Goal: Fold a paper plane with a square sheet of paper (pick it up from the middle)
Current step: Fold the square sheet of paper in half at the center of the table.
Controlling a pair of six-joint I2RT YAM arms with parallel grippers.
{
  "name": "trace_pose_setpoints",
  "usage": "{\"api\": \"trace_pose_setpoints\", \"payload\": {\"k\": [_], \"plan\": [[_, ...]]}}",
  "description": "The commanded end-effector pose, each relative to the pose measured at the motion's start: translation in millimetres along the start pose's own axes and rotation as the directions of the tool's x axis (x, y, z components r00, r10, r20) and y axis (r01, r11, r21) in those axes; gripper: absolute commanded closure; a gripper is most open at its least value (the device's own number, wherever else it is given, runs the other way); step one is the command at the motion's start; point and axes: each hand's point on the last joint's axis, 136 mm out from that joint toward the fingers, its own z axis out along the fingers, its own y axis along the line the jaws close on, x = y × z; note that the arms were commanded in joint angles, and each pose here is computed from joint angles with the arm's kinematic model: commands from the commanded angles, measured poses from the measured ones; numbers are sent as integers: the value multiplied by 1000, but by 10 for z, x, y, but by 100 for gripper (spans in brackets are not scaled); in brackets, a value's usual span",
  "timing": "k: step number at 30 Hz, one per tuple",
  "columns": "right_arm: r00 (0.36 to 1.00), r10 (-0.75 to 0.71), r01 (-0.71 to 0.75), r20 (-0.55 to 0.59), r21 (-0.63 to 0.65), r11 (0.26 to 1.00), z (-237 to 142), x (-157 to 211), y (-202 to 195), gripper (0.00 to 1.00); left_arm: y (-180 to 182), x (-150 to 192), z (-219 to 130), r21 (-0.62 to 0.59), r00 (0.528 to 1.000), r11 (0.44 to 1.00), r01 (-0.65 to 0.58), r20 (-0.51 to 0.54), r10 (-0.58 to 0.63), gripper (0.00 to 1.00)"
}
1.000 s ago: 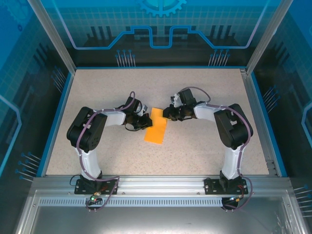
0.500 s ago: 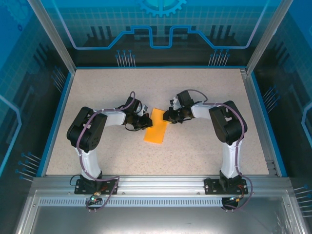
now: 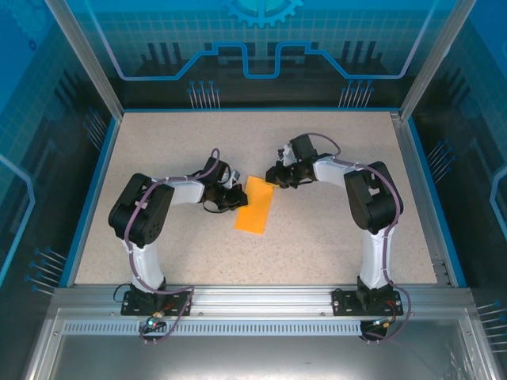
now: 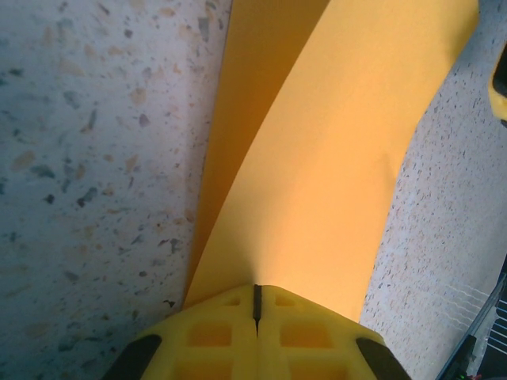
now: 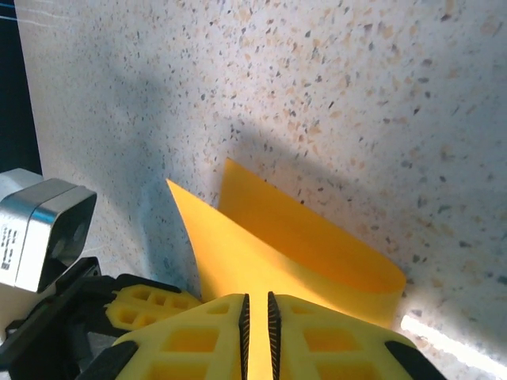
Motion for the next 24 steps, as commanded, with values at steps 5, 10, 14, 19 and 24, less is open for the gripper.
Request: {"api": "trace_pose_setpoints", "payload": {"k": [5, 10, 14, 19, 24], "plan": [[996, 66, -61, -63, 80, 995, 185, 131, -380, 83, 251, 238, 87, -84, 996, 996, 23, -82, -30, 100], [996, 58, -54, -62, 66, 996, 134, 85, -280, 82, 257, 241, 89, -86, 996, 996, 22, -84, -30, 100], [999, 28, -28, -21, 23, 999, -51, -92, -67, 82, 249, 243, 81, -85, 996, 996, 22, -85, -30, 100], [999, 50, -50, -13, -3, 999, -83, -179, -88, 82, 238, 236, 72, -85, 996, 996, 19, -84, -26, 100], [996, 78, -78, -37, 6, 997, 28, -99, -195, 83, 231, 236, 72, -83, 996, 996, 21, -85, -28, 100]]}}
